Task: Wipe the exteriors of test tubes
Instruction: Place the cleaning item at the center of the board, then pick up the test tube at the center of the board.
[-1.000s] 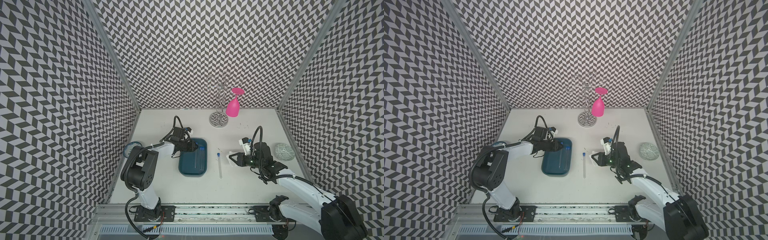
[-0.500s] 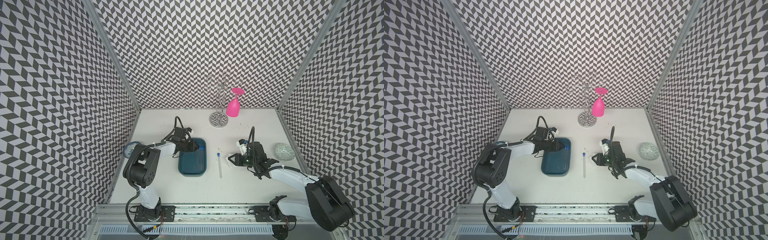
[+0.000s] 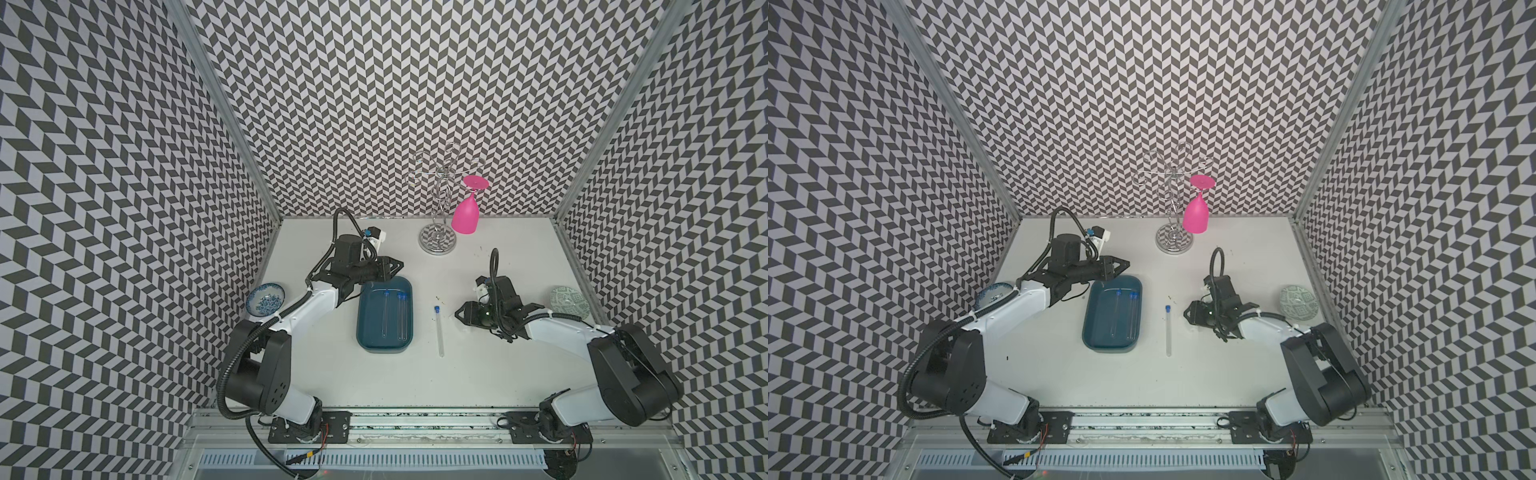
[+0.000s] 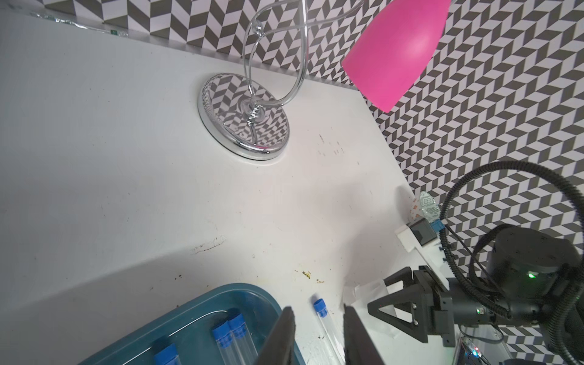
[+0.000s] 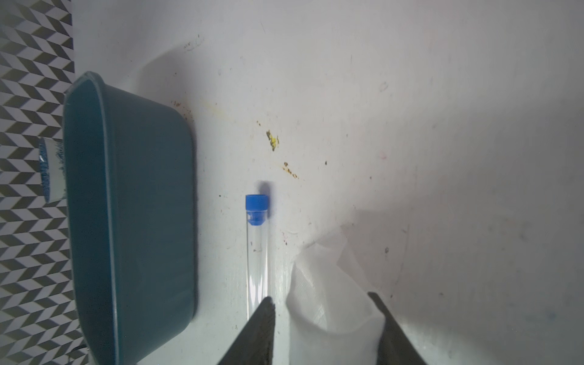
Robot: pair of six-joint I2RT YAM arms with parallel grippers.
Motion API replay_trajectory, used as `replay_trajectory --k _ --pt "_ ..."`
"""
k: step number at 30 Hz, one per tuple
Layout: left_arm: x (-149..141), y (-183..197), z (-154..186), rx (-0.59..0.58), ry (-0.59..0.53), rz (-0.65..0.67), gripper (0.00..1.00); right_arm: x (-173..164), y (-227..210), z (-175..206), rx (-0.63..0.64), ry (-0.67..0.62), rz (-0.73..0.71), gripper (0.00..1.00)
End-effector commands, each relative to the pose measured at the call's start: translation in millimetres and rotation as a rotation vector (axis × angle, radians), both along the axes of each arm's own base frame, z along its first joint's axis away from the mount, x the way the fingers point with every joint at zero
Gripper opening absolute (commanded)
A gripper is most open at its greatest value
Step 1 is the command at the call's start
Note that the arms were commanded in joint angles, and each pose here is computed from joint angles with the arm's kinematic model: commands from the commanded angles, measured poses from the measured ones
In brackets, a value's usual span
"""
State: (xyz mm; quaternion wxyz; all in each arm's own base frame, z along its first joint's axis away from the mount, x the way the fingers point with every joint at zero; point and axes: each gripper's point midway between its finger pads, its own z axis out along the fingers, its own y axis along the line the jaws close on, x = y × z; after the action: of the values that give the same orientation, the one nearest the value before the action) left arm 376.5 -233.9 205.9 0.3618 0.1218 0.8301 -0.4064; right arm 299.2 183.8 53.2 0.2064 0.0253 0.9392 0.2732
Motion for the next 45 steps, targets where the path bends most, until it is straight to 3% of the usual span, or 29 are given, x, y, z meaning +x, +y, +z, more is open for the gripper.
replay_trajectory --k 1,5,9,16,28,45 --pt "-14 0 15 -0.047 -0.013 -0.015 0.29 5 -22 11 -0.126 -0.022 -0.038 0.52" --pt "-31 3 28 -0.068 -0.114 -0.026 0.3 6 -41 30 -0.209 -0.095 -0.086 0.59" --pt "-45 7 31 -0.075 -0.118 -0.027 0.32 1 -49 50 -0.237 -0.127 -0.104 0.62" --pt "-64 11 32 -0.093 -0.128 -0.021 0.33 6 -26 86 -0.186 -0.209 -0.071 0.52" --pt "-93 14 17 -0.14 -0.098 -0.022 0.33 -3 68 41 -0.188 -0.15 0.068 0.42" --pt "-121 8 8 -0.168 -0.072 -0.056 0.33 4 88 -12 -0.283 -0.095 0.079 0.31"
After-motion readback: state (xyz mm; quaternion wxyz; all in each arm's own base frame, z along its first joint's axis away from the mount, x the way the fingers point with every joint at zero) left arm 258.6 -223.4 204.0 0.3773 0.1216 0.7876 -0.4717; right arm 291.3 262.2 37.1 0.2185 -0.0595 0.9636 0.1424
